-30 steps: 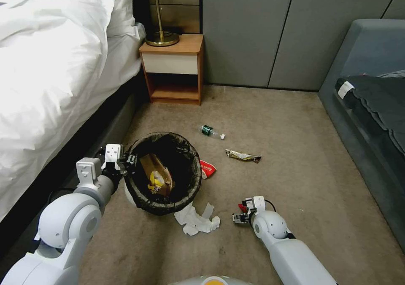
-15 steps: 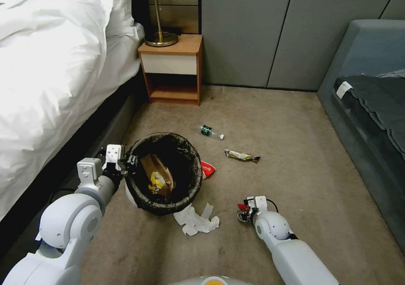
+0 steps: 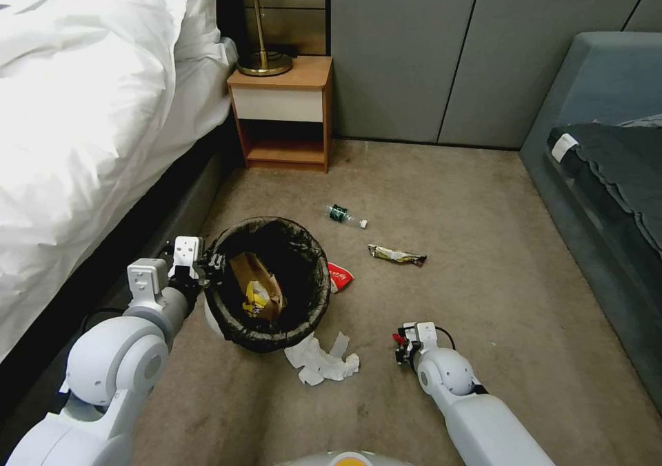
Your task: Pick up the trash bin, then pick up the garbage from the floor and place it into the trash bin.
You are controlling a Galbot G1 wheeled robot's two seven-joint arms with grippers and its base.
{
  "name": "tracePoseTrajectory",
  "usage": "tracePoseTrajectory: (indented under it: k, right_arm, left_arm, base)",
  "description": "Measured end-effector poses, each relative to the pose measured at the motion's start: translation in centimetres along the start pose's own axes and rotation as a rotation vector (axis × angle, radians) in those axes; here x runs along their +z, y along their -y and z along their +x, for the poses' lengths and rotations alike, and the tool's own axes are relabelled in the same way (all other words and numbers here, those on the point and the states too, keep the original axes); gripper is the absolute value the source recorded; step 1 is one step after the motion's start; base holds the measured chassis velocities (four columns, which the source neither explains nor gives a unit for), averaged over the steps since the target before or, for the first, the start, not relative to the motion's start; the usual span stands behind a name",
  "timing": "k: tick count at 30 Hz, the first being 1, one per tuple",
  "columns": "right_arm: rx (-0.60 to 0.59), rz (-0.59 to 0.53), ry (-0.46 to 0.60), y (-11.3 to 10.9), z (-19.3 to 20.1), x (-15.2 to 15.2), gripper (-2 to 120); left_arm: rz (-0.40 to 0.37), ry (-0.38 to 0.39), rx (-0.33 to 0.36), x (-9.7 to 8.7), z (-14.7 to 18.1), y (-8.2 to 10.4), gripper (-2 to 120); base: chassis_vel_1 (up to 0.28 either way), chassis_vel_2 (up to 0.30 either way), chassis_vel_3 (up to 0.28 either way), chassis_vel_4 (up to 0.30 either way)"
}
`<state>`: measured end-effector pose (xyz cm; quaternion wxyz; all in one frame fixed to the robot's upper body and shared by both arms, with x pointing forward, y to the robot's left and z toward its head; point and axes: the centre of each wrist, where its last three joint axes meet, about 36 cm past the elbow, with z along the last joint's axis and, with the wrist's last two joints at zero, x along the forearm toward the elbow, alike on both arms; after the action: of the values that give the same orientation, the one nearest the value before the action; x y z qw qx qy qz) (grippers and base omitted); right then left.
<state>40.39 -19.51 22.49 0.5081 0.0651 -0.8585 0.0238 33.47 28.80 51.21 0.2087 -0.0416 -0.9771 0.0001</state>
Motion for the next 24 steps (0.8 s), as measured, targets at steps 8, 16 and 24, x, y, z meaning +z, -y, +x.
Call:
tracePoseTrajectory:
  k: [8,16,24]
  right_arm:
    - [-0.005,-0.013,0.029,-0.2,1.0,0.0,0]
    - [-0.006,-0.058,0.280,0.5,9.4,-3.1,0]
    - [-0.127,-0.125,0.667,2.4,23.0,-10.0,0]
  left_arm:
    - [0.001,-0.007,0.001,0.2,0.0,0.0,6]
    - [0.000,0.000,0.003,0.0,0.2,0.1,6]
    - [0.012,0.000,0.009,0.0,0.3,0.2,6]
  base:
    - [0.000,0.000,0.000,0.000]
    - [0.000,0.000,0.000,0.000]
    - [0.000,0.000,0.000,0.000]
